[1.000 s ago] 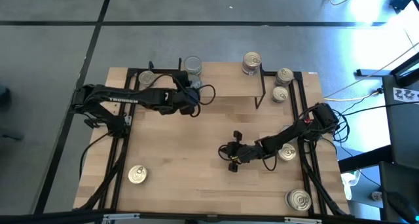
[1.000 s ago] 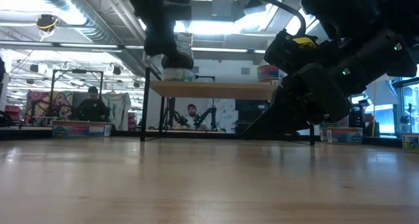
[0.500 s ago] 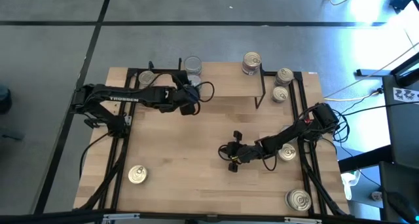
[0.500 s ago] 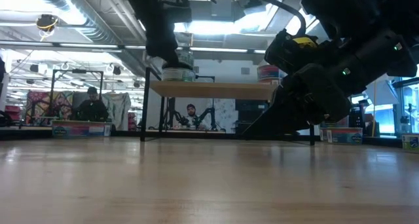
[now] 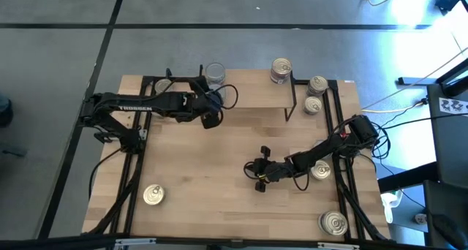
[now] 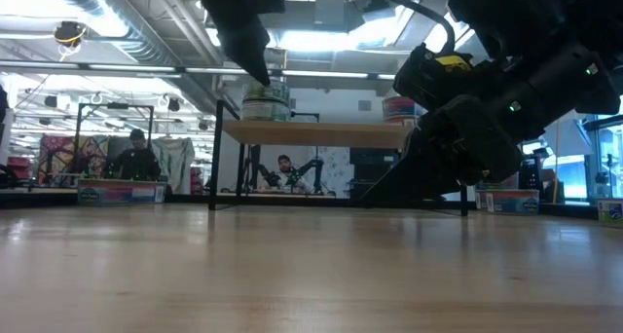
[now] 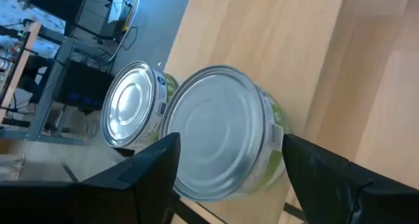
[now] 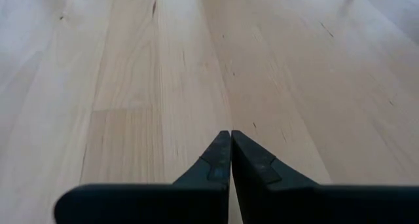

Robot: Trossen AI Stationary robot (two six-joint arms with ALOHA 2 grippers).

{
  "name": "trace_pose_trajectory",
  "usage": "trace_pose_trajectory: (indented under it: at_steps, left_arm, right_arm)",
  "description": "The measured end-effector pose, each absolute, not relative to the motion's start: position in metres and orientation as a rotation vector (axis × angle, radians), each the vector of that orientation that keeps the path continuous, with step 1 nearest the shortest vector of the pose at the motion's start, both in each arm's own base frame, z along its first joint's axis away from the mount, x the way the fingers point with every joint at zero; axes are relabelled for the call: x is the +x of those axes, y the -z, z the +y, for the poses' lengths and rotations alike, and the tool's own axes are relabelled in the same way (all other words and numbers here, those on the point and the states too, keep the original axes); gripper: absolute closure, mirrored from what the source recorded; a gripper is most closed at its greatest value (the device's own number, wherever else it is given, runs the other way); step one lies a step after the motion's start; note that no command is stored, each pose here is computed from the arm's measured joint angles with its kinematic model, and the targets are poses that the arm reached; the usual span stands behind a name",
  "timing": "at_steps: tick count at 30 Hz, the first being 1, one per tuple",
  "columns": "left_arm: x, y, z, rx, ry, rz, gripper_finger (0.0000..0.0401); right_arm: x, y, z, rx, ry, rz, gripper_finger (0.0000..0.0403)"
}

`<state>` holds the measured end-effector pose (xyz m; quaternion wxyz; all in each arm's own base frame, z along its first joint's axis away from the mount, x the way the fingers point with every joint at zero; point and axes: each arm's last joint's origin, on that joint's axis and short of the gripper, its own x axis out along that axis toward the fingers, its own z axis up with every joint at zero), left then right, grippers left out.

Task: Stack canned seafood by type on shelf
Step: Stack the green white tuna can on top of the green white tuna can on the shelf, then put the blue pink tuna can on the shelf aligned with the other blue pink tuna can

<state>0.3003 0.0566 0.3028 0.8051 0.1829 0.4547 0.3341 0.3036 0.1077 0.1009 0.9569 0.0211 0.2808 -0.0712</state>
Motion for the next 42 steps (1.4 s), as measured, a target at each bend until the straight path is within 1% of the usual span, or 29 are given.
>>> trace_pose_trajectory:
  at_steps: [15, 24, 29, 33, 38, 42]
  left_arm:
    - [0.298, -0.303, 0.061, 0.377, -0.735, 0.991, 0.0134]
    - [0.303, -0.336, 0.014, 0.412, -0.612, 0.904, 0.0134]
    - [0.296, -0.342, -0.016, 0.421, -0.538, 0.927, 0.0134]
    - [0.282, -0.336, -0.035, 0.364, -0.513, 1.01, 0.0134]
    - [0.269, -0.326, -0.063, 0.185, -0.304, 1.139, 0.0134]
    - [0.261, -0.315, -0.086, 0.077, -0.23, 1.19, 0.0134]
  right_arm:
    - [0.304, -0.101, 0.108, 0.043, 0.142, 0.57, 0.0388]
    - [0.304, -0.101, 0.108, 0.043, 0.142, 0.57, 0.0388]
    - [0.304, -0.101, 0.108, 0.037, 0.139, 0.57, 0.0388]
    - [0.304, -0.101, 0.108, 0.038, 0.139, 0.57, 0.0388]
    - [0.304, -0.101, 0.108, 0.039, 0.139, 0.568, 0.0388]
    - [0.304, -0.101, 0.108, 0.039, 0.138, 0.567, 0.0388]
